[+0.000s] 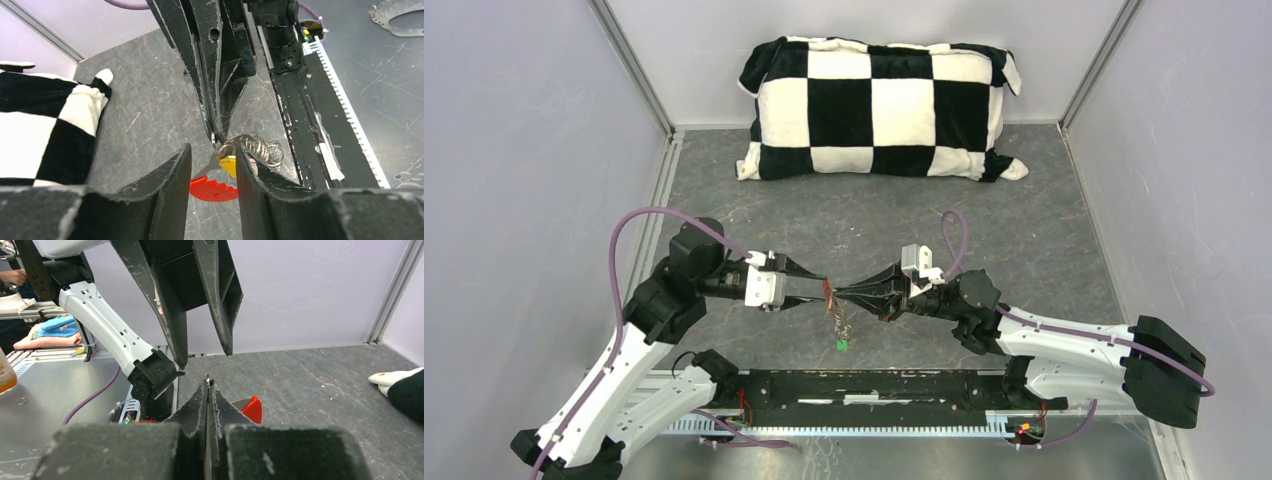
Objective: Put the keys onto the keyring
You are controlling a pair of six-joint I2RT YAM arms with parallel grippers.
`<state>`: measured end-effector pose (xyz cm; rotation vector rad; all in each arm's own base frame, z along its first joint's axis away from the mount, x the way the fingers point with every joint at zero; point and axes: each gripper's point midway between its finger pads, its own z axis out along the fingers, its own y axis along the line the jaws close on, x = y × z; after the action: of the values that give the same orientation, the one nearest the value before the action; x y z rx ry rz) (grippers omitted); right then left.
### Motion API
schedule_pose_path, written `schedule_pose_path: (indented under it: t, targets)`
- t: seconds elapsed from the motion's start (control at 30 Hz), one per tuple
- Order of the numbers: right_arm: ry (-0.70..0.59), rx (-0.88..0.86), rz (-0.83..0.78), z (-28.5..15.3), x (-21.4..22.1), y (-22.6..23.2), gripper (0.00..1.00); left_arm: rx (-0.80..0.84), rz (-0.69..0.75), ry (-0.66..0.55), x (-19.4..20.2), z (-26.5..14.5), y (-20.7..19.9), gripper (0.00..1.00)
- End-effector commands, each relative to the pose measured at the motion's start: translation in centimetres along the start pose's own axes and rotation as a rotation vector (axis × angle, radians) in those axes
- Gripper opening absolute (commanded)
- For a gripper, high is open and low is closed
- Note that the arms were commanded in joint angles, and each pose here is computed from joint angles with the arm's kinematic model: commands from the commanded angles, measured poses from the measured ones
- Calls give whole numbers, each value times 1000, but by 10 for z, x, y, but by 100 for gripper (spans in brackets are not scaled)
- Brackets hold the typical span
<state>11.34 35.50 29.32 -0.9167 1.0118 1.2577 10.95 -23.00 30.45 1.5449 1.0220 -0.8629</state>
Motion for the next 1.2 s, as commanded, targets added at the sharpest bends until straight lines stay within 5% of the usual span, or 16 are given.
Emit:
schedule_pose_path:
  t: [0.0, 0.63, 0.87, 0.97, 1.07, 1.17]
  targets:
    - [-89, 4, -44, 8, -32, 0, 0, -5, -92, -10, 3, 3, -1, 43]
    - [-84, -10, -36, 11, -31, 2, 0, -36, -171, 11, 17, 10, 6, 25]
    - [-87, -22, -37, 13, -34, 4, 0, -24, -165, 35, 27, 9, -1, 2]
    - [-71, -47, -33, 15, -35, 8, 0, -36, -157, 54, 31, 8, 1, 2]
    - [10, -73, -28, 16, -27, 11, 24, -38, -143, 62, 31, 7, 2, 2]
    - [142, -99, -89, 13, -18, 10, 36, -39, -103, 84, 33, 4, 3, 2]
